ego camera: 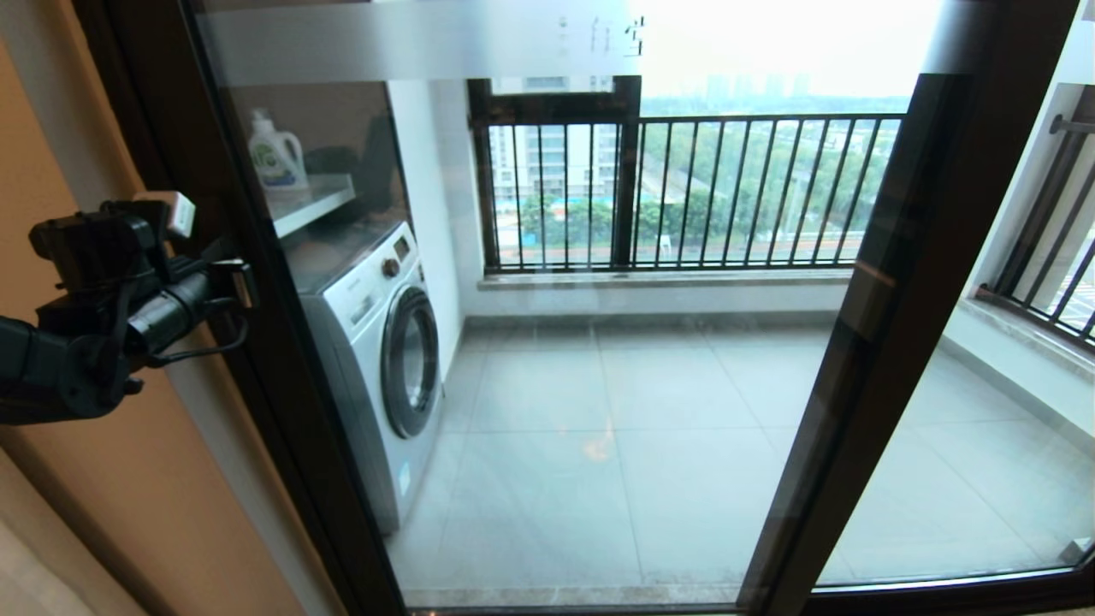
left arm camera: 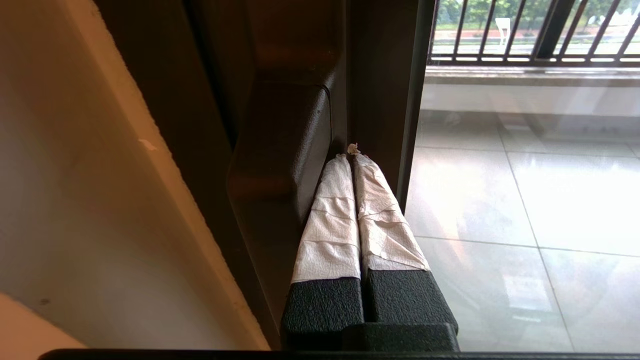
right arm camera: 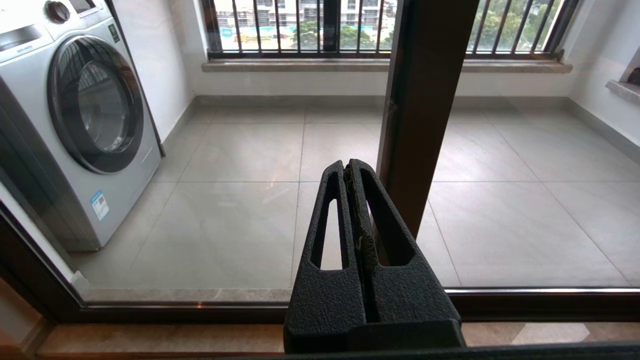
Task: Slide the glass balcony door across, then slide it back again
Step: Close the slid door
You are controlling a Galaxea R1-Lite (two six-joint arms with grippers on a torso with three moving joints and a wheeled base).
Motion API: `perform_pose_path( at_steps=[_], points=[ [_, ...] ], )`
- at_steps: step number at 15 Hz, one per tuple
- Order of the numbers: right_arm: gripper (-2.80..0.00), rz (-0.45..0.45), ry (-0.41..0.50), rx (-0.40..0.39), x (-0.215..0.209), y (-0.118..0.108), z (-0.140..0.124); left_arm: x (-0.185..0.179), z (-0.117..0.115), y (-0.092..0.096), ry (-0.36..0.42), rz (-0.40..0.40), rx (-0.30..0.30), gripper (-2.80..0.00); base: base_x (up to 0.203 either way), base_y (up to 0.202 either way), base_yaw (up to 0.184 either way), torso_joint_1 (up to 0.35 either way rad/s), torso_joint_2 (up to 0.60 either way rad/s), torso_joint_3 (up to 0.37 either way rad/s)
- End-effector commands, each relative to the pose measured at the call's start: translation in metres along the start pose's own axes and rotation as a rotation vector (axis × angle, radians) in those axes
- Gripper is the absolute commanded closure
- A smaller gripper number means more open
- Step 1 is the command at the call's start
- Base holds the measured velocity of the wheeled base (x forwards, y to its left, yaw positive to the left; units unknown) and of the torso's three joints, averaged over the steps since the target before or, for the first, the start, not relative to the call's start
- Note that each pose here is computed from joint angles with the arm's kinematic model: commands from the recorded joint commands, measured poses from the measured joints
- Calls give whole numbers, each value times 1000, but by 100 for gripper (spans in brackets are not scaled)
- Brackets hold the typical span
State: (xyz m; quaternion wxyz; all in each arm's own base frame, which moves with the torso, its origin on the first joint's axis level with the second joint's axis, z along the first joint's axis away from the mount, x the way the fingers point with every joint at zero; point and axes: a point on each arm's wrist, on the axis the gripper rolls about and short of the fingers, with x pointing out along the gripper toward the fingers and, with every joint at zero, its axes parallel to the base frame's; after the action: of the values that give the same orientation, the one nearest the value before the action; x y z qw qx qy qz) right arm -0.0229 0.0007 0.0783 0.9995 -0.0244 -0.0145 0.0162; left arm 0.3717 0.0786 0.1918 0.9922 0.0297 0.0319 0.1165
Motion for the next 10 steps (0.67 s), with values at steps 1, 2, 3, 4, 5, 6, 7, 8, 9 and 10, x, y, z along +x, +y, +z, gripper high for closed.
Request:
perform_pose_path(
  at_steps=[1,2,3,4,5,6,7,8,9,10],
  points=[
    [0,1,11,0,1,0,-3,2,-3,6,7,14,2,0,0,0,0,0,0,0],
    [0,1,12,0,1,0,-3,2,-4,8,10,20,3,0,0,0,0,0,0,0],
    [0,1,11,0,1,0,-3,3,-6,9,14,23,3,0,0,0,0,0,0,0],
    [0,1,10,0,1,0,-3,3,-6,10,14,26,3,0,0,0,0,0,0,0],
    [0,1,12,0,1,0,-3,3,-6,10,14,26,2,0,0,0,0,0,0,0],
    [0,1,11,0,1,0,-3,3,-6,10,14,26,3,0,0,0,0,0,0,0],
    [0,1,10,0,1,0,-3,3,-6,10,14,26,3,0,0,0,0,0,0,0],
    [0,1,11,0,1,0,-3,3,-5,10,13,26,1,0,0,0,0,0,0,0],
    [0,1,11,0,1,0,-3,3,-5,10,12,26,1,0,0,0,0,0,0,0],
    [0,1,12,0,1,0,-3,1,-3,10,8,25,1,0,0,0,0,0,0,0]
  ],
)
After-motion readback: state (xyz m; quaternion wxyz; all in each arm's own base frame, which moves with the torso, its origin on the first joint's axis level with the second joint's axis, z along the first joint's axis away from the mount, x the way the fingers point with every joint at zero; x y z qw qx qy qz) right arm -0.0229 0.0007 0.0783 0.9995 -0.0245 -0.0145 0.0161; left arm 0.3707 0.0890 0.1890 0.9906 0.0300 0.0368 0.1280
